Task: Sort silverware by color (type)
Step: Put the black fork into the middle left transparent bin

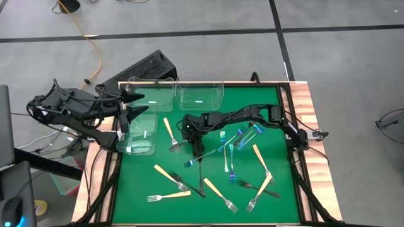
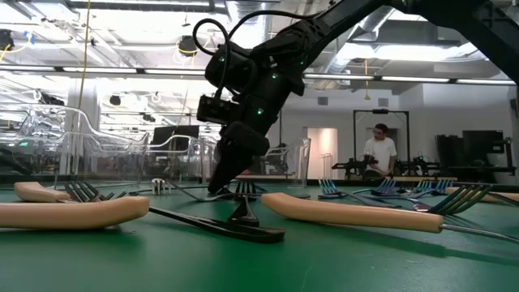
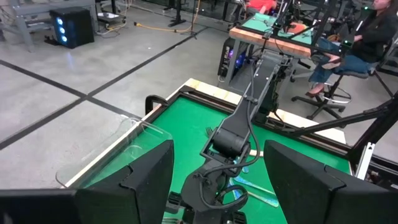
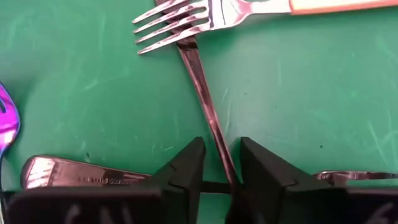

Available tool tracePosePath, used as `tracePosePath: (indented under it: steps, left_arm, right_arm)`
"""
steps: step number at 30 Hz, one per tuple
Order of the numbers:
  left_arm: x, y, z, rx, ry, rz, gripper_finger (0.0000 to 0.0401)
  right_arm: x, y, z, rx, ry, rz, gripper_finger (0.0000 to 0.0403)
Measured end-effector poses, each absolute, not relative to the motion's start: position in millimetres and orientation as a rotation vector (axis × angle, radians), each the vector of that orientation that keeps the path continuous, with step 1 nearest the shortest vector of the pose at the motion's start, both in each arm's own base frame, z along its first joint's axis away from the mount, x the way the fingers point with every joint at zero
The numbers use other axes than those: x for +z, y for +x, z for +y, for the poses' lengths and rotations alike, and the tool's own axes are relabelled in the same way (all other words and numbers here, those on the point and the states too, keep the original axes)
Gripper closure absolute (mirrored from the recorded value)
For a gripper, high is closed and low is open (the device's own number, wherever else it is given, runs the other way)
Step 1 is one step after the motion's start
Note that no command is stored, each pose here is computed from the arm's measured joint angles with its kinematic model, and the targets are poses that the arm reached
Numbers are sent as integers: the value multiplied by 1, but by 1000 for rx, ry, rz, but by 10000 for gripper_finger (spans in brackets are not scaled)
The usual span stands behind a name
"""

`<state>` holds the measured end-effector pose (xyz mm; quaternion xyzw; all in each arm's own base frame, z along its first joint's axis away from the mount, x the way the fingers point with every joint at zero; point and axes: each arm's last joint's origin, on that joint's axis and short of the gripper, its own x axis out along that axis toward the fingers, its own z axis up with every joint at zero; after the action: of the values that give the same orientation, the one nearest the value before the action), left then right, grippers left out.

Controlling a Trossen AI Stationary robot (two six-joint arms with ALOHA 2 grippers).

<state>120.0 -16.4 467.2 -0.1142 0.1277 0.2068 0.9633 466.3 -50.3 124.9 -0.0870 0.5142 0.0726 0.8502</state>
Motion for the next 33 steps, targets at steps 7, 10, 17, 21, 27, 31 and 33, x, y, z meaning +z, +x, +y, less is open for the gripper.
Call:
tracePosePath:
  steps: [7, 10, 17, 21, 27, 31, 33]
  left_arm:
    - [467, 120, -16, 418, -231, 259, 167]
    - [467, 120, -16, 418, -230, 259, 167]
    - [467, 120, -16, 418, -229, 262, 167]
    - [467, 120, -16, 418, -227, 265, 167]
    - [467, 120, -16, 418, -227, 265, 167]
    - [467, 120, -16, 418, -227, 265, 167]
    - [467, 120, -16, 418, -227, 264, 167]
  right_arm:
    - [124, 465, -47, 114, -209, 1116, 338]
    - [124, 464, -42, 76, -210, 1131, 366]
    - [137, 461, -38, 9, -126, 1117, 388]
    - [145, 459, -38, -26, -56, 1107, 388]
    - [170, 455, -38, -72, 18, 1053, 388]
    - [191, 452, -37, -90, 39, 998, 388]
    - [203, 453, -37, -107, 37, 941, 388]
